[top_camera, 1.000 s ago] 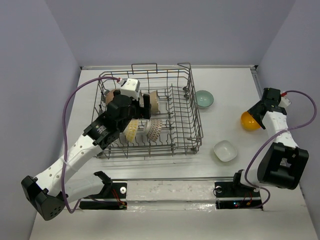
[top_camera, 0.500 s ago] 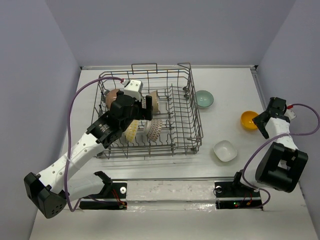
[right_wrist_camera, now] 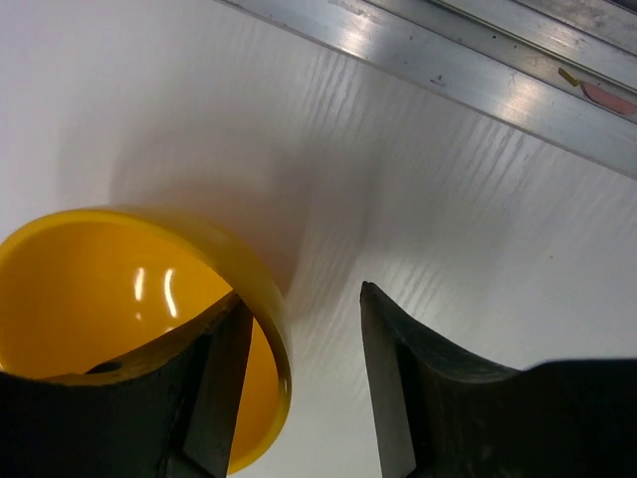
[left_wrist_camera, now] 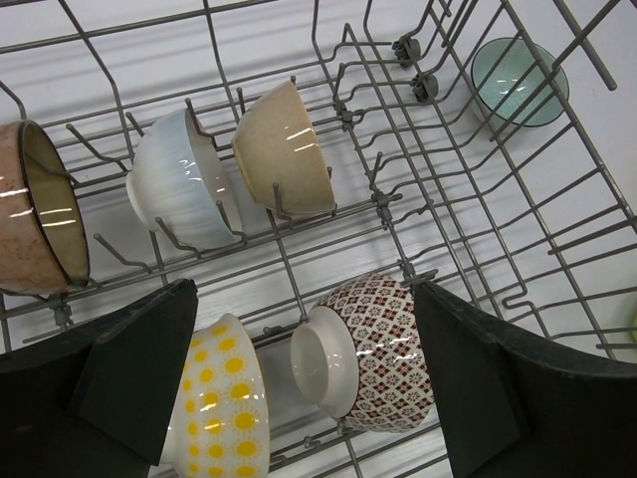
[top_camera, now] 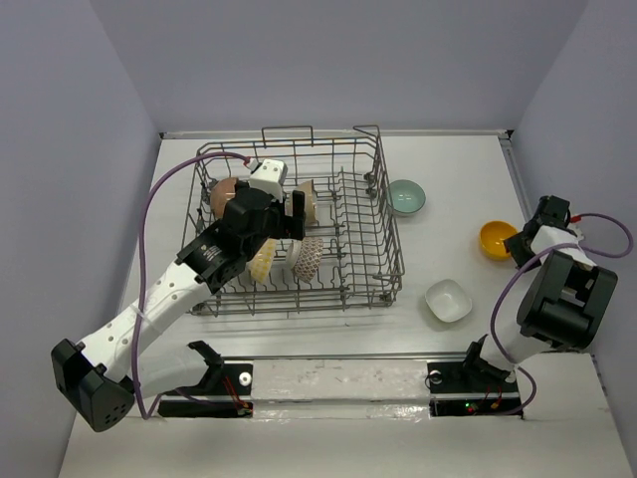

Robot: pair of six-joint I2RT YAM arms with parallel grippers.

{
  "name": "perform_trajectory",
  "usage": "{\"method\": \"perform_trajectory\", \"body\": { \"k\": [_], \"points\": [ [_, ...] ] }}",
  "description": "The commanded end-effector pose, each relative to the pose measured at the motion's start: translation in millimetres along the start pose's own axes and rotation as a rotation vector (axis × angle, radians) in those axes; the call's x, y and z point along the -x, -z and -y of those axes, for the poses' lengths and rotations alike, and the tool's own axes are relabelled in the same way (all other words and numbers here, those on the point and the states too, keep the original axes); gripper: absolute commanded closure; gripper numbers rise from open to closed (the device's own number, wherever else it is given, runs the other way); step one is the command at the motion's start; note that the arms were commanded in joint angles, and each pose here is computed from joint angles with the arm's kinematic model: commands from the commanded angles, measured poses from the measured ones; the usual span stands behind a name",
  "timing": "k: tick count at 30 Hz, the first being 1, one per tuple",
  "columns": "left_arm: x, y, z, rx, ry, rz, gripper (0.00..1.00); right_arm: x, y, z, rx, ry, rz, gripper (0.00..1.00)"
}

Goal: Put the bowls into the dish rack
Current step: Pick up the bowl from the corner of the board, then pass from the right arm to the left

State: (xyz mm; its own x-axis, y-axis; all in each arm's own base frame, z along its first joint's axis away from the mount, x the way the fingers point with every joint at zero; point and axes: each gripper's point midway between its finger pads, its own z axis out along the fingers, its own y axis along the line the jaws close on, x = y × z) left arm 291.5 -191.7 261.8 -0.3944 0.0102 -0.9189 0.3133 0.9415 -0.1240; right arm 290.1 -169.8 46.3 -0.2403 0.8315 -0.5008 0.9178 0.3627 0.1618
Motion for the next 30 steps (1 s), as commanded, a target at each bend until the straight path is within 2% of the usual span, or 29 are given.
{"method": "perform_trajectory", "body": {
  "k": [1,7,9,10,11,13,14,18,24,26,27,30],
  "points": [
    [5.9,-2.4,0.8,-0.005,0.005,0.029,0.01,37.2,2.8,-23.5,0.056,-0.051,0.097,0.49],
    [3.6,-4.2,0.9,-0.004,0.005,0.022,0.01,45.6,-1.7,-15.9,0.026,-0.084,0.121,0.52],
    [3.3,-4.2,1.7,-0.006,0.004,0.02,0.01,39.7,-7.2,-19.9,0.045,-0.078,0.094,0.57],
    [3.3,-4.2,2.0,-0.008,0.004,0.02,0.01,37.2,-9.5,-21.1,0.05,-0.075,0.082,0.62],
    [3.3,-4.2,2.0,-0.008,0.004,0.02,0.01,35.4,-11.3,-21.5,0.05,-0.072,0.074,0.73],
    [3.4,-4.3,1.5,-0.006,0.005,0.02,0.01,29.9,-13.4,-22.1,0.062,-0.065,0.057,0.87],
    [3.6,-3.8,2.2,-0.009,0.005,0.021,0.01,28.8,-12.9,-22.5,0.068,-0.064,0.055,0.97],
    [6.4,-0.6,7.4,-0.043,0.004,0.027,0.02,26.0,4.2,-37.8,0.16,-0.022,0.042,0.99],
    [38.9,18.8,25.6,-0.143,0.01,0.102,0.02,40.4,100.2,-97.6,0.368,0.124,0.094,0.99],
    [52.3,25.9,31.2,-0.164,-0.003,0.121,0.02,28.4,133.1,-118.6,0.422,0.211,0.078,0.99],
    [54.0,27.4,31.4,-0.161,-0.021,0.117,0.02,31.8,164.1,-143.4,0.491,0.254,0.113,0.99],
    [72.0,37.1,33.4,-0.132,-0.053,0.144,0.02,32.5,219.6,-174.5,0.575,0.331,0.137,0.99]
  ]
}}
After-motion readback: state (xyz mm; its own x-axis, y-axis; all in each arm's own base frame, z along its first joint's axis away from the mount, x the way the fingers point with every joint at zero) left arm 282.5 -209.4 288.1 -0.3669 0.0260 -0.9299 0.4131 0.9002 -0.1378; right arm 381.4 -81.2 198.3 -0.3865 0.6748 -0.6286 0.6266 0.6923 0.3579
